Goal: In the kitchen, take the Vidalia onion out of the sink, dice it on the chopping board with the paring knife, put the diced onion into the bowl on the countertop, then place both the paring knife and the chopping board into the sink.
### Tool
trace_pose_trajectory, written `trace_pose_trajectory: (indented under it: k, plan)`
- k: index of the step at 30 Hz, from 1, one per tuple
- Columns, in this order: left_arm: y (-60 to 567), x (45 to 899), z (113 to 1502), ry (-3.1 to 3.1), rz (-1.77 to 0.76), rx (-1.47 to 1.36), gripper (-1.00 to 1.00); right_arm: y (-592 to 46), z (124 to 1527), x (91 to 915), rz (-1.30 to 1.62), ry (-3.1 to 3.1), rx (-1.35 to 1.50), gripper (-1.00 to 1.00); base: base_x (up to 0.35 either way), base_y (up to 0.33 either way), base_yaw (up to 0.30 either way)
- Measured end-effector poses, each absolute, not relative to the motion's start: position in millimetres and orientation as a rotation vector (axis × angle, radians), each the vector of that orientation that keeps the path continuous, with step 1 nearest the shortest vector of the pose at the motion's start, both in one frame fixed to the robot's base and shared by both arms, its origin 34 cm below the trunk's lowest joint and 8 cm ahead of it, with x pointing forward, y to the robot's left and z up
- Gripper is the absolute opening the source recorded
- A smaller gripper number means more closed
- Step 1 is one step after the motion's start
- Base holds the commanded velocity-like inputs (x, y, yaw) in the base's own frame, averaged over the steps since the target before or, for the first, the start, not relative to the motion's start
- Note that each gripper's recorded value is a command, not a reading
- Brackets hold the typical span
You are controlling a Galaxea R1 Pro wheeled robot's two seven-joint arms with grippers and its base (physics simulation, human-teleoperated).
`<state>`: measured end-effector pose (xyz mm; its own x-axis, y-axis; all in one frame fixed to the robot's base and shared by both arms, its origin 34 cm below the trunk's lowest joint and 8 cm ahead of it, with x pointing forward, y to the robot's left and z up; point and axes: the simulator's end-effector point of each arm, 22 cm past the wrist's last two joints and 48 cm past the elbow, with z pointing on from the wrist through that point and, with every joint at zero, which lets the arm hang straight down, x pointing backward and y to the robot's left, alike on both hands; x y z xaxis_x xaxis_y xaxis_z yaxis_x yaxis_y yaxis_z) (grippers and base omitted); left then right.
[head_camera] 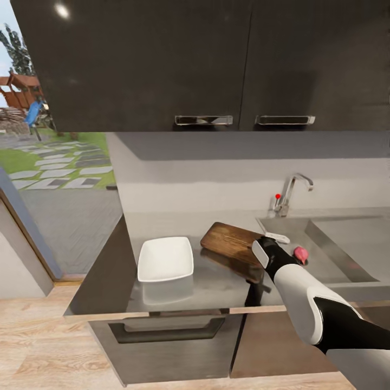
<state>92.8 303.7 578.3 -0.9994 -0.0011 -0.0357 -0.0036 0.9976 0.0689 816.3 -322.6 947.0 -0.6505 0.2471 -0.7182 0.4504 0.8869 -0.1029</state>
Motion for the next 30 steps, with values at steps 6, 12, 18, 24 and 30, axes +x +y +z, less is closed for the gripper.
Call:
trace_pose_trajectory:
  k: [6, 12, 18, 24, 30]
  plan:
    - [303.7, 96.8, 578.0, 3.093, 0.107, -0.004, 1.0, -322.5, 953.6, 816.5, -0.348, 2.294, 0.498, -1.0, 0.0, 0.0, 0.0]
    - [301.7, 100.6, 577.6, 3.083, 0.103, -0.005, 1.0, -322.5, 960.3, 816.7, -0.344, 2.285, 0.499, -1.0, 0.0, -0.009, 0.0]
    - [297.9, 103.3, 577.1, 3.076, 0.095, -0.006, 1.0, -321.0, 966.4, 819.4, -0.318, 2.277, 0.486, -1.0, 0.0, -0.232, 0.0]
    - [297.6, 103.1, 577.1, 3.078, 0.094, -0.006, 1.0, -344.2, 967.3, 822.1, -0.287, 2.27, 0.484, -1.0, 0.0, -0.313, 0.0]
    - [293.9, 103.8, 576.9, 3.076, 0.087, -0.008, 1.0, -354.6, 970.2, 823.6, -0.285, 2.262, 0.479, -1.0, 0.0, -0.253, 0.0]
